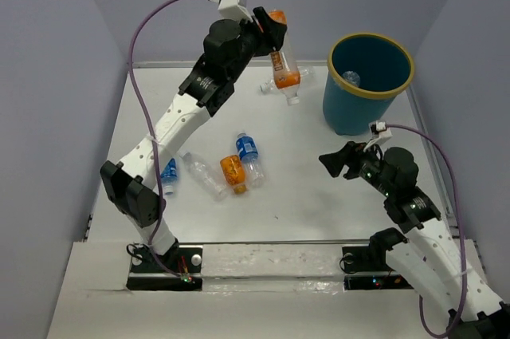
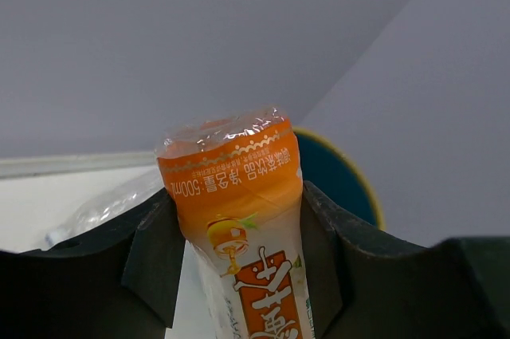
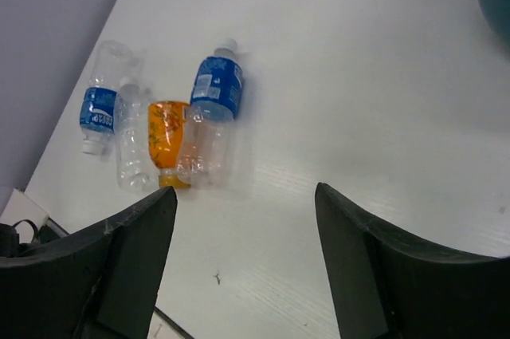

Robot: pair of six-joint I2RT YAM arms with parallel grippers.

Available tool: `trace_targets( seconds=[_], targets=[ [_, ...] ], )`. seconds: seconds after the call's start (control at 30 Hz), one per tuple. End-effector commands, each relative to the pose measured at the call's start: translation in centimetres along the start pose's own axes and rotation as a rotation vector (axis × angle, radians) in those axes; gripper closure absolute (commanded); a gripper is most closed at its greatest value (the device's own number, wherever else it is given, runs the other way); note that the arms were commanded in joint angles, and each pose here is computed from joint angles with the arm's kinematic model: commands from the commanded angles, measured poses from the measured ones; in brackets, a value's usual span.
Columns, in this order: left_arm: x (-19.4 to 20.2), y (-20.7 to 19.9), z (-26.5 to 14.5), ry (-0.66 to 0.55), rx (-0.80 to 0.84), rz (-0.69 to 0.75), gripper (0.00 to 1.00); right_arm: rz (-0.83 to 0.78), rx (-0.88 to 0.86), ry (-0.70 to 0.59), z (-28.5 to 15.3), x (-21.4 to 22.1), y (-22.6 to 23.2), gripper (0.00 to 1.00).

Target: Put the plastic bottles in the bin

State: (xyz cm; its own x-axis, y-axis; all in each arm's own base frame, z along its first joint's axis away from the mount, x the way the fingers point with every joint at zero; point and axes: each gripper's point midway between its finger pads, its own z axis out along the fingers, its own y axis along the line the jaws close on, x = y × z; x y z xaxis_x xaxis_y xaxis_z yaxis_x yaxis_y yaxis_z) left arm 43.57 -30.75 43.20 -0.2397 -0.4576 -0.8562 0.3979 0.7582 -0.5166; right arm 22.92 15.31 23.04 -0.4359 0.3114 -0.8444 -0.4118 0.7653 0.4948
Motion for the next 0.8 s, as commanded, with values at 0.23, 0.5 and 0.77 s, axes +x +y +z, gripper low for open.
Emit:
trace_targets(
  seconds=[0.23, 0.5, 0.77],
  targets=[
    [-11.6, -12.3, 0.3, -0.405, 0.229, -0.041, 0.56, 0.125, -0.031, 0.199, 2.2, 8.1, -1.3, 0.62],
    [-8.7, -14.5, 5.1, -0.537, 0.279, -0.177, 0.65, 0.149, -0.08, 0.271, 2.6, 10.9, -0.4, 0.58],
    [-8.3, -15.2, 6.2, -0.741, 0.276, -0.222, 0.68, 0.121, -0.116, 0.285, 2.2, 11.3, 0.6, 0.58]
  ],
)
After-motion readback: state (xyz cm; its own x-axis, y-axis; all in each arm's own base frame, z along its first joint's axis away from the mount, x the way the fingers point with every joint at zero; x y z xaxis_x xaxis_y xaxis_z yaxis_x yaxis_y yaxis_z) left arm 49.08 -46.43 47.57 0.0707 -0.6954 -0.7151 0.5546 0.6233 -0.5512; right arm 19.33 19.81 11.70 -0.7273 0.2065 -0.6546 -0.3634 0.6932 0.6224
